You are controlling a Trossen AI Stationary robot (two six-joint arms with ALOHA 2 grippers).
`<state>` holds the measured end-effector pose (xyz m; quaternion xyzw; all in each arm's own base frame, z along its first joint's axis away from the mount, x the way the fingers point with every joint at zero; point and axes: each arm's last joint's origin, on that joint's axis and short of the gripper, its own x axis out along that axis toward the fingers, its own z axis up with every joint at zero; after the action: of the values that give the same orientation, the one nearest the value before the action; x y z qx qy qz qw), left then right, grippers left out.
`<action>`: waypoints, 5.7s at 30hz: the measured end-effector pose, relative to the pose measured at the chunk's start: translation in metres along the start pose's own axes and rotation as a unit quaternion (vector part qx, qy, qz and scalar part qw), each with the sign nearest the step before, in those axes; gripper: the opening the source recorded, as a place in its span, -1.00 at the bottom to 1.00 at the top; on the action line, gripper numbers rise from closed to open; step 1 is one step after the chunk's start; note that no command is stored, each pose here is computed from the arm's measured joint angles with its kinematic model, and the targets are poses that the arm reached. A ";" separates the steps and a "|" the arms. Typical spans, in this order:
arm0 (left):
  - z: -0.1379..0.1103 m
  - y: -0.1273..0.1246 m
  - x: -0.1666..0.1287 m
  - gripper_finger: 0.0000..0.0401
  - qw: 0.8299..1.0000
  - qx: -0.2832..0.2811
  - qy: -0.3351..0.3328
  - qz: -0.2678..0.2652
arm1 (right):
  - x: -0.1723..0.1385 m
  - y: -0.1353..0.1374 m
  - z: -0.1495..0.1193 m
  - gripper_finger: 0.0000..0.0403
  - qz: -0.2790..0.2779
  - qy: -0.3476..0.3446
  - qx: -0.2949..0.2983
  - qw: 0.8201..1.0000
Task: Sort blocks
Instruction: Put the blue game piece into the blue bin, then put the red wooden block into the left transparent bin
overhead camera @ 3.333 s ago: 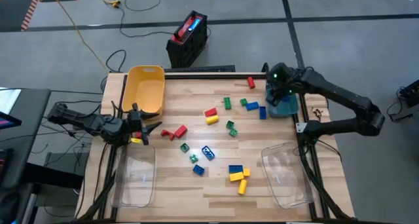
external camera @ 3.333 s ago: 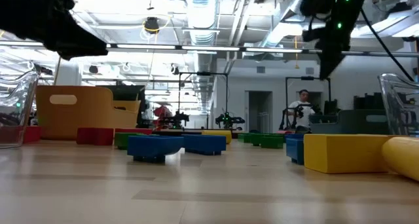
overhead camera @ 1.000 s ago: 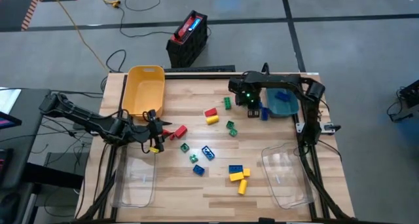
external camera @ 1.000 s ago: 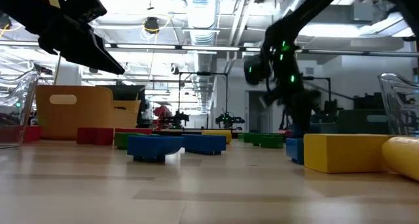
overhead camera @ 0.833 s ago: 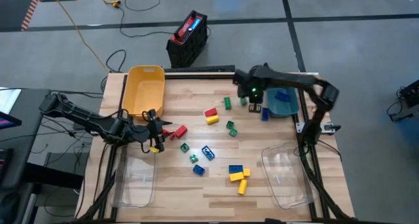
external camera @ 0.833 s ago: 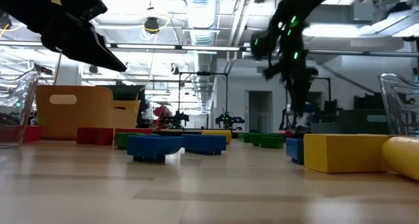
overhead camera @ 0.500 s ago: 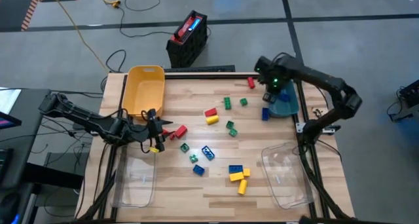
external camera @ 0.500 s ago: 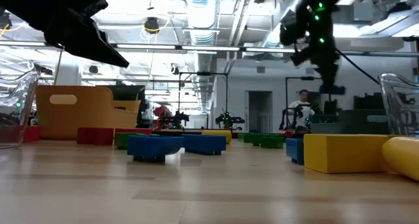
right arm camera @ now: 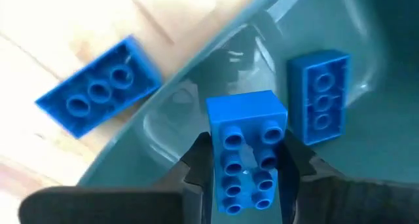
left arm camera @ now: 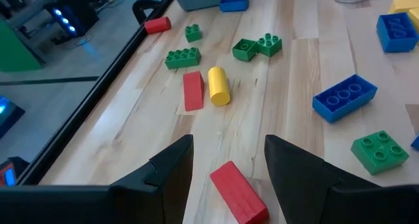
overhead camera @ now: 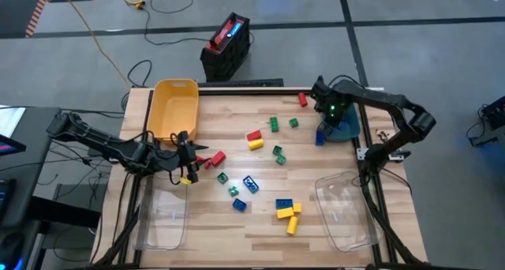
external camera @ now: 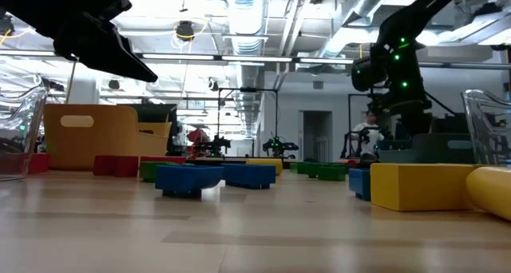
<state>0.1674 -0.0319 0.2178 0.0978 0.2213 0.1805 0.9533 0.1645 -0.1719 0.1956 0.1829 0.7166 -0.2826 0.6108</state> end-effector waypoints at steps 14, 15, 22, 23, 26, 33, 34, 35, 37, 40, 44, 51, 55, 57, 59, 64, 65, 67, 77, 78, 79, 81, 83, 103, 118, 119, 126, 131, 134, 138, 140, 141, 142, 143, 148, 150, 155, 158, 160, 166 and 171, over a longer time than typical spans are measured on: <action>0.000 0.000 0.000 -0.08 1.000 -0.001 -0.001 0.000 | -0.001 0.000 -0.001 0.14 -0.010 0.007 -0.005 1.000; 0.000 0.000 0.000 -0.08 1.000 -0.001 -0.001 0.000 | -0.005 -0.001 0.000 0.18 -0.017 0.006 -0.006 1.000; -0.001 0.000 0.000 -0.08 1.000 -0.002 0.003 0.001 | -0.037 0.001 0.008 0.23 -0.028 -0.033 -0.022 0.999; -0.001 0.000 0.000 -0.08 1.000 -0.003 0.004 0.001 | -0.042 0.003 0.011 0.23 -0.029 -0.043 -0.027 0.998; -0.001 0.000 0.000 -0.08 1.000 -0.017 0.005 0.002 | -0.056 0.016 0.017 0.23 -0.032 -0.076 -0.051 0.995; 0.005 0.004 -0.001 -0.08 0.999 -0.034 0.019 -0.007 | -0.092 0.073 0.020 0.23 -0.034 -0.225 -0.109 0.968; 0.008 0.005 -0.001 -0.08 0.999 -0.037 0.026 -0.011 | -0.099 0.082 0.017 0.23 -0.028 -0.258 -0.122 0.958; 0.012 0.007 -0.001 -0.08 0.999 -0.038 0.036 -0.014 | -0.105 0.092 0.015 0.23 -0.022 -0.286 -0.136 0.948; 0.016 0.009 -0.001 -0.08 0.997 -0.030 0.062 -0.018 | -0.115 0.109 0.010 0.23 -0.007 -0.332 -0.154 0.930; 0.020 0.009 0.002 -0.08 0.996 -0.021 0.082 -0.026 | -0.120 0.128 0.004 0.23 0.012 -0.365 -0.174 0.914; 0.019 0.008 0.012 -0.08 0.993 -0.020 0.105 -0.043 | -0.118 0.156 0.007 0.24 0.029 -0.394 -0.202 0.896; 0.017 0.007 0.033 -0.08 0.992 -0.002 0.119 -0.031 | -0.094 0.197 0.033 0.24 0.050 -0.374 -0.266 0.887; 0.023 0.006 0.044 -0.08 0.995 -0.001 0.092 -0.026 | -0.085 0.206 0.043 0.24 0.040 -0.356 -0.287 0.888; 0.024 0.005 0.051 -0.08 0.996 -0.001 0.082 -0.029 | -0.088 0.209 0.041 0.24 0.038 -0.363 -0.290 0.885; 0.023 0.003 0.058 -0.08 0.995 -0.001 0.087 -0.041 | -0.091 0.212 0.037 0.24 0.044 -0.380 -0.284 0.879; 0.029 0.002 0.081 -0.08 0.994 0.001 0.105 -0.036 | -0.089 0.219 0.021 0.24 0.040 -0.446 -0.263 0.855; 0.032 0.002 0.085 -0.08 0.994 0.000 0.106 -0.034 | -0.087 0.220 0.017 0.24 0.036 -0.456 -0.260 0.851; 0.035 0.002 0.096 -0.08 0.993 0.000 0.118 -0.029 | -0.081 0.220 0.010 0.24 0.033 -0.467 -0.251 0.847; 0.036 0.001 0.153 -0.08 0.989 -0.022 0.123 -0.074 | -0.084 0.209 -0.020 0.24 0.012 -0.520 -0.196 0.832; 0.035 0.000 0.157 -0.08 0.989 -0.021 0.130 -0.073 | -0.085 0.208 -0.023 0.24 0.012 -0.527 -0.189 0.828; 0.034 -0.001 0.162 -0.08 0.988 -0.020 0.136 -0.072 | -0.085 0.207 -0.026 0.24 0.013 -0.535 -0.181 0.825; 0.036 -0.002 0.171 -0.08 0.988 -0.019 0.136 -0.070 | -0.083 0.207 -0.031 0.24 0.018 -0.551 -0.167 0.817; 0.037 -0.005 0.181 -0.08 0.987 -0.011 0.144 -0.072 | -0.078 0.209 -0.035 0.24 0.025 -0.571 -0.157 0.806; 0.039 0.020 0.211 -0.08 0.991 -0.029 0.104 -0.074 | -0.063 0.218 -0.051 0.24 0.028 -0.602 -0.141 0.786; 0.008 0.005 0.241 -0.08 0.989 -0.038 0.117 -0.079 | -0.064 0.222 -0.055 0.24 0.033 -0.604 -0.147 0.783; 0.007 0.005 0.242 -0.08 0.989 -0.039 0.118 -0.077 | -0.064 0.222 -0.056 0.24 0.033 -0.604 -0.148 0.783; 0.018 -0.001 0.227 -0.08 0.986 -0.040 0.122 -0.103 | -0.063 0.222 -0.056 0.24 0.034 -0.601 -0.148 0.784; 0.036 -0.002 0.212 -0.08 0.989 -0.030 0.104 -0.098 | -0.063 0.222 -0.056 0.24 0.029 -0.603 -0.144 0.784; 0.037 -0.001 0.207 -0.08 0.988 -0.017 0.119 -0.095 | -0.063 0.222 -0.057 0.24 0.019 -0.605 -0.138 0.784; 0.030 0.001 0.191 -0.08 0.973 0.001 0.195 -0.124 | -0.065 0.221 -0.065 0.24 0.021 -0.598 -0.141 0.789; 0.027 0.000 0.181 -0.08 0.961 0.003 0.233 -0.149 | -0.067 0.219 -0.070 0.24 0.027 -0.595 -0.141 0.791; 0.028 -0.001 0.174 -0.08 0.957 0.003 0.248 -0.153 | -0.068 0.218 -0.072 0.24 0.030 -0.594 -0.141 0.791; 0.031 -0.001 0.167 -0.08 0.955 0.002 0.255 -0.152 | -0.069 0.217 -0.073 0.24 0.032 -0.594 -0.139 0.792; 0.034 0.000 0.159 -0.08 0.954 0.002 0.264 -0.145 | -0.069 0.217 -0.074 0.24 0.033 -0.595 -0.138 0.791; 0.042 0.010 0.133 -0.08 0.949 -0.044 0.299 -0.095 | -0.071 0.219 -0.071 0.24 0.034 -0.607 -0.121 0.784; 0.045 0.013 0.126 -0.07 0.948 -0.057 0.302 -0.085 | -0.069 0.222 -0.069 0.24 0.034 -0.607 -0.122 0.785; 0.039 0.017 0.119 0.03 0.934 -0.085 0.343 -0.054 | -0.061 0.232 -0.063 0.24 0.033 -0.608 -0.125 0.783; 0.030 0.019 0.124 0.17 0.920 -0.110 0.375 -0.034 | -0.056 0.236 -0.061 0.24 0.027 -0.603 -0.131 0.786; 0.023 0.021 0.129 0.27 0.910 -0.121 0.396 -0.024 | -0.055 0.237 -0.060 0.24 0.024 -0.605 -0.135 0.785; 0.006 0.023 0.145 0.53 0.888 -0.141 0.436 -0.042 | -0.058 0.240 -0.060 0.24 0.028 -0.615 -0.139 0.775; -0.001 0.021 0.154 0.59 0.882 -0.139 0.446 -0.062 | -0.058 0.240 -0.060 0.24 0.027 -0.616 -0.140 0.775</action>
<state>0.2893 0.0470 0.1631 -0.1401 0.6016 0.1749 0.7667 0.2745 0.0559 0.2143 -0.0986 0.2141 -0.2145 0.9478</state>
